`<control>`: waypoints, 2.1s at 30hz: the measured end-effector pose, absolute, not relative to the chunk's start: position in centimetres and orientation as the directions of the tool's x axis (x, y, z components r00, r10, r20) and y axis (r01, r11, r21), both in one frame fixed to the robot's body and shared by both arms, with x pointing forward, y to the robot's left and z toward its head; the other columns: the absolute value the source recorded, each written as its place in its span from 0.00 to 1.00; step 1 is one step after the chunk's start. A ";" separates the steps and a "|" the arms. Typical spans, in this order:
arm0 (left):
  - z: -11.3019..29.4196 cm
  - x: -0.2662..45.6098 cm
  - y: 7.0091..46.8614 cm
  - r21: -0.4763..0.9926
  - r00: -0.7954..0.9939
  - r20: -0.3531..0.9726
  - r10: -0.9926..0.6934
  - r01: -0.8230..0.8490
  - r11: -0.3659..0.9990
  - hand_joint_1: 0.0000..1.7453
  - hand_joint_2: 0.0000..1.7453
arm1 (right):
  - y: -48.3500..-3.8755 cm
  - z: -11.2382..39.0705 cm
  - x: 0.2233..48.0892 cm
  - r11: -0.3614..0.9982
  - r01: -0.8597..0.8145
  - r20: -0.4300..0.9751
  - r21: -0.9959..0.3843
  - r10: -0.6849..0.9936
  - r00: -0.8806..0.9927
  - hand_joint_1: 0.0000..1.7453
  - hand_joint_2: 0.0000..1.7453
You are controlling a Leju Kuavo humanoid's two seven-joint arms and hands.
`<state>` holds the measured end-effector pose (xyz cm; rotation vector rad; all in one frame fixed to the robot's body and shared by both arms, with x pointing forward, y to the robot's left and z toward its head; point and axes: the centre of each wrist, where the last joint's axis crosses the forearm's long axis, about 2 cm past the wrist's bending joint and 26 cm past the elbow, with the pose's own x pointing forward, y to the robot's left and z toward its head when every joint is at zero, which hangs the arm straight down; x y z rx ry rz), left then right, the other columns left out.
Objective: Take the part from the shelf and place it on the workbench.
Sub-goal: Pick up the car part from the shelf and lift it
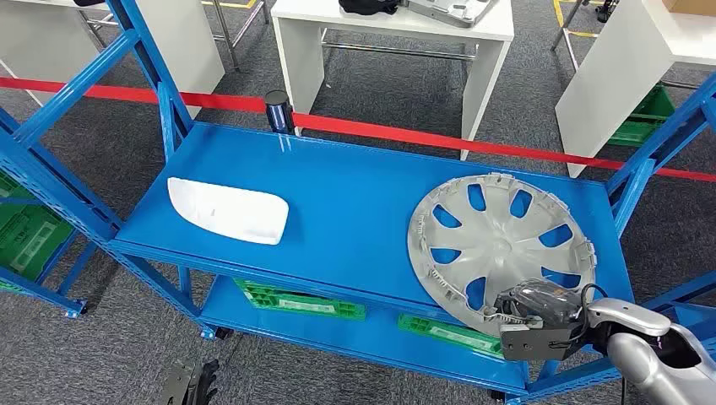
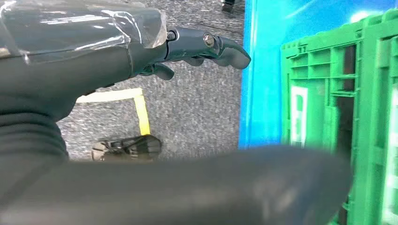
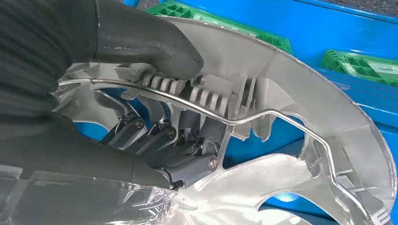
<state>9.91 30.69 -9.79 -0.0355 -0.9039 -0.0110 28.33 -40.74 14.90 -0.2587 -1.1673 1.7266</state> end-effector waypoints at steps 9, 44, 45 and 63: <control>-9.8 9.8 31.1 -0.009 0.611 0.792 0.002 0.008 1.000 0.00 1.00 | -40.4 14.9 28.0 0.001 -0.570 0.336 -0.822 0.809 -0.483 1.00 1.00; -8.8 9.3 30.9 0.059 0.672 0.740 -0.009 -0.051 0.997 0.00 1.00 | -32.5 23.1 33.7 0.584 0.111 0.422 -0.804 0.693 -0.584 1.00 1.00; -8.8 9.3 30.9 0.060 0.672 0.740 -0.009 -0.052 0.997 0.00 1.00 | -32.5 23.2 33.7 0.590 0.122 0.423 -0.798 0.693 -0.584 1.00 1.00; -8.5 9.7 31.6 0.083 0.685 0.729 -0.007 -0.079 0.993 0.00 1.00 | -32.0 25.2 32.4 0.684 0.259 0.446 -0.682 0.669 -0.594 1.00 1.00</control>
